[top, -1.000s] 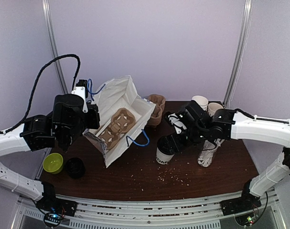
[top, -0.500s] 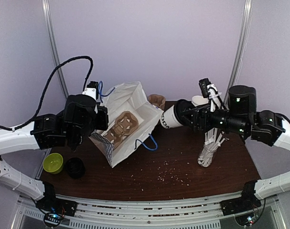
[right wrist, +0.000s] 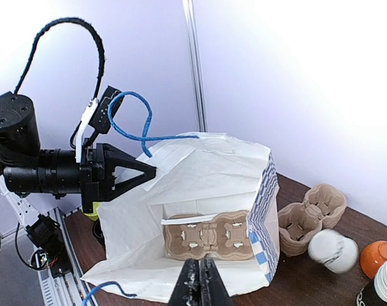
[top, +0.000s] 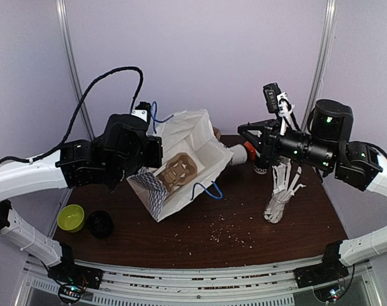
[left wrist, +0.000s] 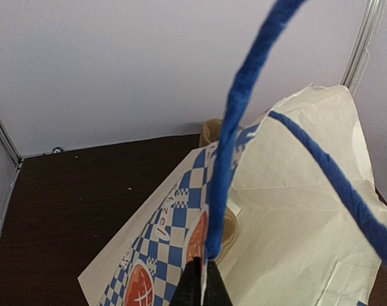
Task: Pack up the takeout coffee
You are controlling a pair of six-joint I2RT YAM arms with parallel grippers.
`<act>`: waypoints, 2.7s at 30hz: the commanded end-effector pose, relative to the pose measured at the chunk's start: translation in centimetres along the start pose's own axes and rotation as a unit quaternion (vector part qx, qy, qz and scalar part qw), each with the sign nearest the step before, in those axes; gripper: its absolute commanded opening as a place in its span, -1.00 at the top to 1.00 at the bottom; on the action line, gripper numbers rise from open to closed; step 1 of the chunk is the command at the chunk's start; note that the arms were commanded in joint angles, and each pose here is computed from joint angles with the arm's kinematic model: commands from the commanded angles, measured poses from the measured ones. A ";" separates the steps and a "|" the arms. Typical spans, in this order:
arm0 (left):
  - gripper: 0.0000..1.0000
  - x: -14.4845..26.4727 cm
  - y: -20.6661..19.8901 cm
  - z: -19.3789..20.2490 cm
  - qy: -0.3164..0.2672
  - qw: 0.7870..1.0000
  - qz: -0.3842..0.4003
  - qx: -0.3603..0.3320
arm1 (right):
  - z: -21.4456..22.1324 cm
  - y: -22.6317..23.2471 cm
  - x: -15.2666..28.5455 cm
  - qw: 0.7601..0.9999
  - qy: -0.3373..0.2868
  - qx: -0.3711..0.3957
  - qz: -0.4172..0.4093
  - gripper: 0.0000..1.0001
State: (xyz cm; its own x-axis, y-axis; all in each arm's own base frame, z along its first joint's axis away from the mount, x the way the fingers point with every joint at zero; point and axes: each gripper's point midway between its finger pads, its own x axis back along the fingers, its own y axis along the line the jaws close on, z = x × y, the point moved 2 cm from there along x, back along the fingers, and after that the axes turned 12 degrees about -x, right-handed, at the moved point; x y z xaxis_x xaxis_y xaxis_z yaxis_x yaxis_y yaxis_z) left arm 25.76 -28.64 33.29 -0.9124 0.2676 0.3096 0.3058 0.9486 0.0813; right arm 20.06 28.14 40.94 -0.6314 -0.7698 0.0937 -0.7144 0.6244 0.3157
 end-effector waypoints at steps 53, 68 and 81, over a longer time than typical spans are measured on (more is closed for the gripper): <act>1.00 2.3 5.7 3.7 0.012 0.998 -0.064 -0.010 | 4.8 -6.7 -5.7 0.985 0.067 -0.074 0.140 -0.34; 1.00 2.6 6.9 4.0 -0.016 0.997 -0.069 -0.039 | 0.9 -18.4 -12.4 0.923 0.009 -0.145 0.357 -0.60; 1.00 1.9 7.7 4.4 -0.016 0.994 -0.079 -0.072 | 2.4 -32.6 -20.9 0.880 0.032 -0.085 0.466 -0.63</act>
State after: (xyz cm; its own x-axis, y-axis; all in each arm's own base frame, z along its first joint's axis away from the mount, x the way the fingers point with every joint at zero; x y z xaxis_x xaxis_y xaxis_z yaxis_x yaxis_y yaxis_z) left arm 24.61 -19.94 29.70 -0.9496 0.1292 0.2856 0.2040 0.9464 0.2505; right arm 52.79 25.88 27.36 -0.9086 0.0073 0.4175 0.1396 0.9476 0.2872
